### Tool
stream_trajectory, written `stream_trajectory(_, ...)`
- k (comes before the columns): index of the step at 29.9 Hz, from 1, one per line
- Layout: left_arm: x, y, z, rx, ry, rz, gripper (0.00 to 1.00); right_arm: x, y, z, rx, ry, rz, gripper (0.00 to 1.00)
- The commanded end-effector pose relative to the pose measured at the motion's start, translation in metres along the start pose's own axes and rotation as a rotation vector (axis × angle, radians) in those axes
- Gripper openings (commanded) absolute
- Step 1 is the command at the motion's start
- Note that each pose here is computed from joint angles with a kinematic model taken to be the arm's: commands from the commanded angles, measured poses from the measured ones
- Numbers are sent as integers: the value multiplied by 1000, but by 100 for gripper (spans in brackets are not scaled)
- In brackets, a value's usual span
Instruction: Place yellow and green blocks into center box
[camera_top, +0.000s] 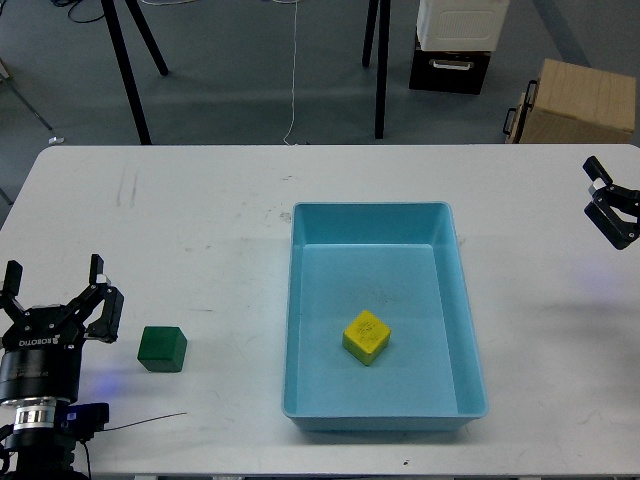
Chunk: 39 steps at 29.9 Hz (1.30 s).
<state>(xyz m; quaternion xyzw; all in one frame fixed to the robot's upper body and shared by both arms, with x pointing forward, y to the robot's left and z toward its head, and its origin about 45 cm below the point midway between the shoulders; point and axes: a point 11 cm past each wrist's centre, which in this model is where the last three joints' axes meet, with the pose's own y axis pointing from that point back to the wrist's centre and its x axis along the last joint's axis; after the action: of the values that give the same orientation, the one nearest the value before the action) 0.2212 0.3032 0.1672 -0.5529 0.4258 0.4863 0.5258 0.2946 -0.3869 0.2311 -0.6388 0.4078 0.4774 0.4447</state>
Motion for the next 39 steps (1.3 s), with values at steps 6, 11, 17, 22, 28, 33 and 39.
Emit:
stream_trajectory(6,-1,-1,4,-13,-4,-5,100,19,25,12,44,-65,41,100)
stream_trajectory(11,-6,-6,23,-92,-28,-26,100,30,41,12,55,-69,90,100)
stream_trajectory(17,-10,-25,47,-52,-155,-47,100,23,43,-1,24,-9,114,100)
stream_trajectory(22,-57,-41,66,-62,-215,-178,100,21,40,1,18,-9,105,100)
stream_trajectory(28,-99,-53,75,69,-378,-266,100,21,41,1,31,-16,98,100)
stream_trajectory(33,-120,-64,76,276,-673,-257,100,17,40,-4,44,-6,86,100)
stream_trajectory(39,-123,-84,52,530,-1021,-246,100,11,35,1,30,-11,61,100)
